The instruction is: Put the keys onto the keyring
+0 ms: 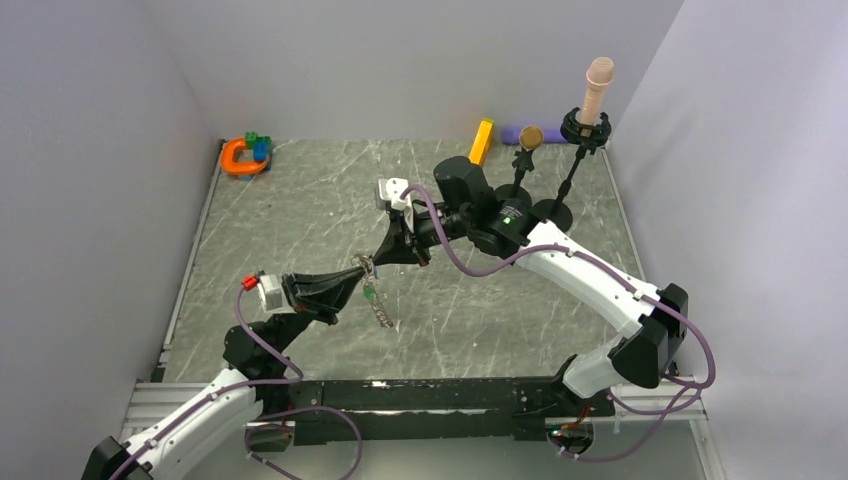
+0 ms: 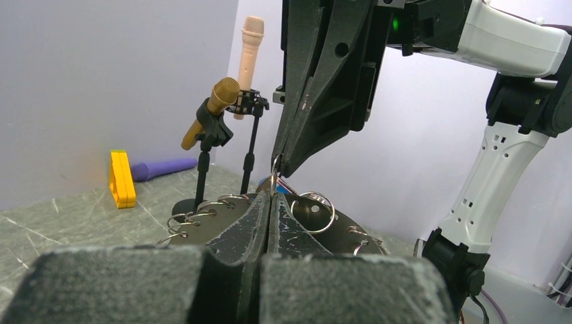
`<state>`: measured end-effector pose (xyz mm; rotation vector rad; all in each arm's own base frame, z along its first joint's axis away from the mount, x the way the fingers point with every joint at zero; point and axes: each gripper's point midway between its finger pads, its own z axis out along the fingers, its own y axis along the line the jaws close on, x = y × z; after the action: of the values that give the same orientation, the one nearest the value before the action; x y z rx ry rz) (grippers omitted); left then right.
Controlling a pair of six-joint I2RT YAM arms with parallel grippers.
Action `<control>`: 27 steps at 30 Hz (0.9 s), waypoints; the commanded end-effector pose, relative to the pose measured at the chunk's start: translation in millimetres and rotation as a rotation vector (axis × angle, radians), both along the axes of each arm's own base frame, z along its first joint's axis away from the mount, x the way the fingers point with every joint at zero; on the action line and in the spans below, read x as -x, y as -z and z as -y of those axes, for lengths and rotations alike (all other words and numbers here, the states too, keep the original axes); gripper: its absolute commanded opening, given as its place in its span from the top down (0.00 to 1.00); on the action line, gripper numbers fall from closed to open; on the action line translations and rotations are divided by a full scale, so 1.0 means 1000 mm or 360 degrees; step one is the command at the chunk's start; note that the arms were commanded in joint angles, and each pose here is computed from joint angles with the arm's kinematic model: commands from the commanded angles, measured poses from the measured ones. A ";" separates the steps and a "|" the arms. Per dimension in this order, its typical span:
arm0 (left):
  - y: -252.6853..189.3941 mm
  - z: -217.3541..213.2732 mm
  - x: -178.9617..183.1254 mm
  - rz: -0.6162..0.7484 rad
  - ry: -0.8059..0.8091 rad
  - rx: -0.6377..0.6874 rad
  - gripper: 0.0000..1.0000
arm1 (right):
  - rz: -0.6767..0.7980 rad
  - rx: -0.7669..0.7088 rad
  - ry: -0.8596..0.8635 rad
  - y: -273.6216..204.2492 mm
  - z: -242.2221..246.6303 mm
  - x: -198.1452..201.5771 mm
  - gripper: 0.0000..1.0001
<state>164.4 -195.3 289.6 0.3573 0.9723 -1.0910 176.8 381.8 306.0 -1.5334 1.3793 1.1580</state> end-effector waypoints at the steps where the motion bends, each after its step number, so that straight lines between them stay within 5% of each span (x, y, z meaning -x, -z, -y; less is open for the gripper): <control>1: -0.024 -0.007 0.008 0.0111 0.0007 0.0115 1.00 | -0.0018 -0.0058 -0.0079 -0.006 -0.003 0.009 1.00; 27: -0.024 -0.002 0.013 0.0136 0.0068 0.0096 1.00 | -0.0005 -0.0072 -0.0013 -0.011 -0.002 -0.001 1.00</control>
<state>161.4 -198.1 293.2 0.3725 0.9488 -1.1115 173.7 381.3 303.1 -1.5386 1.3782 1.1883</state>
